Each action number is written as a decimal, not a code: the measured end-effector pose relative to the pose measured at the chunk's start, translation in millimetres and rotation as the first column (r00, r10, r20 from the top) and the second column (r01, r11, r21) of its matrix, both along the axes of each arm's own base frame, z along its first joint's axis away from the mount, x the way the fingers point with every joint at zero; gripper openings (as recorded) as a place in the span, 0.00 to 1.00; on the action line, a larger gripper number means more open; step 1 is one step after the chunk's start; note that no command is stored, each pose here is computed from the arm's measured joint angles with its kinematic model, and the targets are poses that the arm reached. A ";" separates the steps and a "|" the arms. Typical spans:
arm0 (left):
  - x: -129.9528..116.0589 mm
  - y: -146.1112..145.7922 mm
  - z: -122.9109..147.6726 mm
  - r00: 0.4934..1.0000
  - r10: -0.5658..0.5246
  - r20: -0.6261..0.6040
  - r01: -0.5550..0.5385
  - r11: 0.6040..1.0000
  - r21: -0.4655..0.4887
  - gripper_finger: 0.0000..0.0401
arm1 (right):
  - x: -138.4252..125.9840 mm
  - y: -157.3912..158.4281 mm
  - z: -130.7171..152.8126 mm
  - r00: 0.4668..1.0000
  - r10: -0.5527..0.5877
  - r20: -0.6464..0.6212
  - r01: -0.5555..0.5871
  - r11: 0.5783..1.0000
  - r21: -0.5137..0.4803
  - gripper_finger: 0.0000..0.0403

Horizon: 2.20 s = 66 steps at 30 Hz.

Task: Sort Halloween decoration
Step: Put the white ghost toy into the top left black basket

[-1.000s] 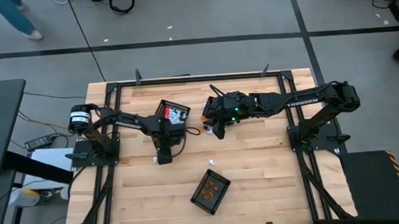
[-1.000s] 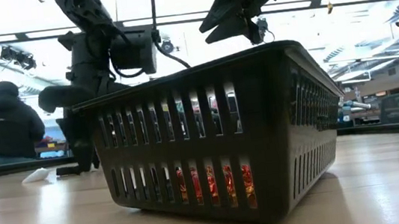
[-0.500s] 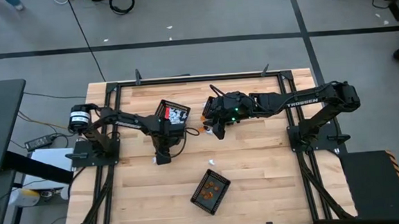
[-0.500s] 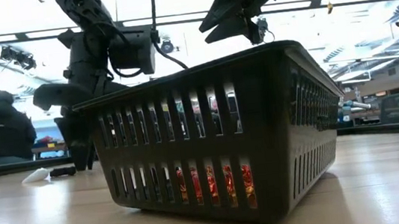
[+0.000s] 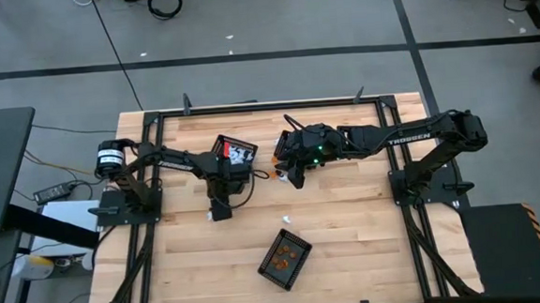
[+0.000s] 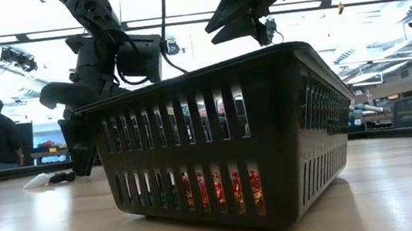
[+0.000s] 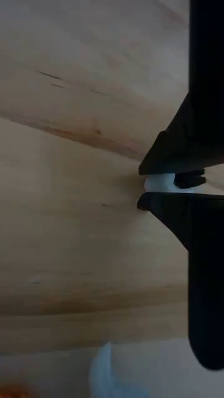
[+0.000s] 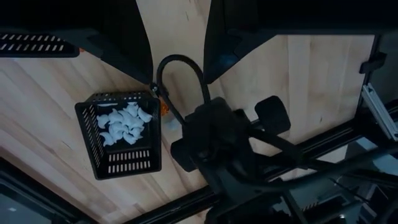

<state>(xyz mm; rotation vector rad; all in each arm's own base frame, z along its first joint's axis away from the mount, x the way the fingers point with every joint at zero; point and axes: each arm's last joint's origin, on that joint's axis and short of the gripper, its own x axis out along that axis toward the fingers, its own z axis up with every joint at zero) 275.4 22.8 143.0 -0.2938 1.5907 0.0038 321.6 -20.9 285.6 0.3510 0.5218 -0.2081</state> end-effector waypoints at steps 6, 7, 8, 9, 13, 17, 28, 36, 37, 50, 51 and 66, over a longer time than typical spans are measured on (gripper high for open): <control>0.5 16.1 3.2 0.999 0.051 0.002 -0.051 0.999 -0.001 0.12 | 0.1 -0.1 0.1 1.000 -0.008 0.002 0.008 1.000 0.004 0.36; 0.1 17.6 3.3 0.998 0.056 0.000 -0.056 0.998 -0.004 0.12 | 0.1 -0.1 0.1 1.000 -0.010 0.002 0.010 1.000 0.007 0.36; -0.6 19.4 3.4 0.998 0.063 -0.003 -0.063 0.998 -0.014 0.12 | 0.1 -0.1 0.1 1.000 -0.011 0.003 0.011 1.000 0.009 0.36; -1.3 20.6 3.5 0.998 0.069 -0.007 -0.069 0.997 -0.024 0.12 | 0.1 -0.1 0.1 1.000 -0.011 0.003 0.011 1.000 0.009 0.36; -2.7 24.5 3.9 0.996 0.087 -0.012 -0.088 0.995 -0.055 0.12 | 0.1 -0.1 0.1 1.000 -0.016 0.004 0.016 1.000 0.017 0.36; -3.1 26.4 4.3 0.995 0.098 -0.008 -0.099 0.991 -0.090 0.12 | 0.2 -0.1 0.3 1.000 -0.016 0.006 0.016 1.000 0.017 0.36; -6.2 46.2 5.9 0.987 0.162 0.024 -0.154 0.969 -0.191 0.12 | 0.8 0.1 1.2 1.000 -0.013 0.018 0.012 1.000 0.026 0.36; -7.9 52.8 6.4 0.983 0.181 0.034 -0.168 0.959 -0.228 0.05 | 0.6 0.4 0.9 1.000 -0.004 0.014 0.003 0.999 0.033 0.36; -7.9 52.9 6.4 0.983 0.181 0.033 -0.169 0.960 -0.223 0.04 | 0.6 0.4 0.9 1.000 -0.004 0.014 0.003 0.999 0.033 0.36; -6.9 33.9 12.0 0.993 0.122 0.011 -0.120 0.988 -0.097 0.32 | 0.5 0.4 0.8 1.000 -0.010 0.014 0.009 0.999 0.043 0.36; -7.0 31.7 11.8 0.994 0.106 0.010 -0.105 0.991 -0.079 0.34 | 0.5 0.4 0.9 1.000 -0.010 0.015 0.009 0.999 0.043 0.36; -9.2 8.5 -4.9 0.999 0.002 0.042 -0.005 0.998 0.068 0.37 | 0.7 0.4 1.4 1.000 -0.010 0.019 0.009 0.999 0.042 0.36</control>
